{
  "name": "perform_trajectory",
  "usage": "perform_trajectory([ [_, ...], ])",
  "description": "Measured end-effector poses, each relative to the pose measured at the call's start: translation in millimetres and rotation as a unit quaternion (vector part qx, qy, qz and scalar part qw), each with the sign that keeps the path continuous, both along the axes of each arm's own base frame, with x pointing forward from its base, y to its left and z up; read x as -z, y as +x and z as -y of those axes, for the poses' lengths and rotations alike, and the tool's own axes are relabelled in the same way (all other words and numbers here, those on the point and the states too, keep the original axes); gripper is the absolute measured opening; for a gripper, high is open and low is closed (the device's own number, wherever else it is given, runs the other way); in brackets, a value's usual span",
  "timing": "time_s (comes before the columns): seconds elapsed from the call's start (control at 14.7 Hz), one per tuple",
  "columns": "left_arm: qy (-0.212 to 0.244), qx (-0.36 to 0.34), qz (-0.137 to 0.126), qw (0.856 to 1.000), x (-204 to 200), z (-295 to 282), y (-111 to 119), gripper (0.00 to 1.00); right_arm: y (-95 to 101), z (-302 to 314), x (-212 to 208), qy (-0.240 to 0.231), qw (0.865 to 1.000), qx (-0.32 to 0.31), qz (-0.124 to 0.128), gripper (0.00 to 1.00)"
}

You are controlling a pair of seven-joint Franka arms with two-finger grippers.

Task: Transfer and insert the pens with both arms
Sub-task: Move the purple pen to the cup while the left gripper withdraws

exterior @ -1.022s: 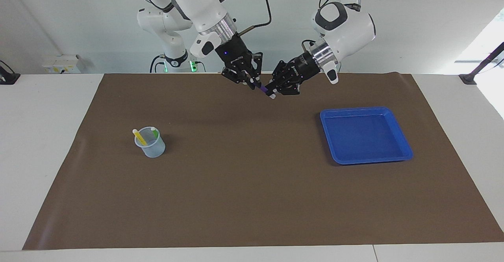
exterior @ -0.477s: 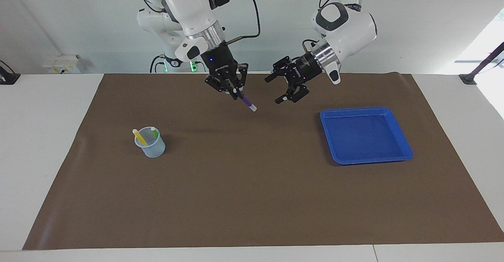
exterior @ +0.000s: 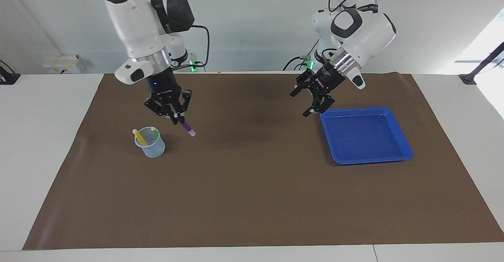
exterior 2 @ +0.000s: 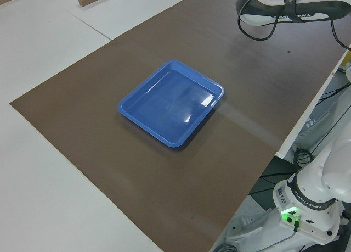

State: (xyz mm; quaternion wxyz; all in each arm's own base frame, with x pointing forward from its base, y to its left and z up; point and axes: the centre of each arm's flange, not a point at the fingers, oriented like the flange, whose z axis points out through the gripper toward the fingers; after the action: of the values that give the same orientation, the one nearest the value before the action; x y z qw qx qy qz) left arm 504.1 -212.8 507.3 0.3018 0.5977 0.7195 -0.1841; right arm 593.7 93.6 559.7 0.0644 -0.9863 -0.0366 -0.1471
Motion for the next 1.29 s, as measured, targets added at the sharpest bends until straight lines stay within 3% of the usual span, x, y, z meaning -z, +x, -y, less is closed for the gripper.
perform_trajectory([
  [0.14, 0.031, 0.002, 0.006, 0.999, 3, -26, 8, 1.00, 3.2, 37, 7, -0.028, 0.999, -0.018, 0.000, 0.19],
  [0.27, 0.080, 0.057, 0.022, 0.995, 9, -49, 11, 1.00, 1.6, 56, 11, -0.060, 0.998, -0.028, -0.002, 0.19],
  [0.48, 0.142, 0.209, 0.055, 0.966, 10, -57, 6, 1.00, -13.2, 70, 30, -0.080, 0.996, -0.037, -0.021, 0.19],
  [0.75, 0.218, 0.391, 0.081, 0.891, -12, -71, 3, 1.00, -33.7, 78, 54, -0.121, 0.991, -0.049, -0.025, 0.19],
  [0.89, 0.246, 0.467, 0.086, 0.845, -29, -83, 8, 1.00, -41.1, 85, 62, -0.127, 0.990, -0.048, -0.023, 0.19],
  [1.29, 0.266, 0.651, 0.100, 0.703, -80, -142, 20, 1.00, -60.2, 94, 82, -0.125, 0.991, -0.043, -0.035, 0.19],
])
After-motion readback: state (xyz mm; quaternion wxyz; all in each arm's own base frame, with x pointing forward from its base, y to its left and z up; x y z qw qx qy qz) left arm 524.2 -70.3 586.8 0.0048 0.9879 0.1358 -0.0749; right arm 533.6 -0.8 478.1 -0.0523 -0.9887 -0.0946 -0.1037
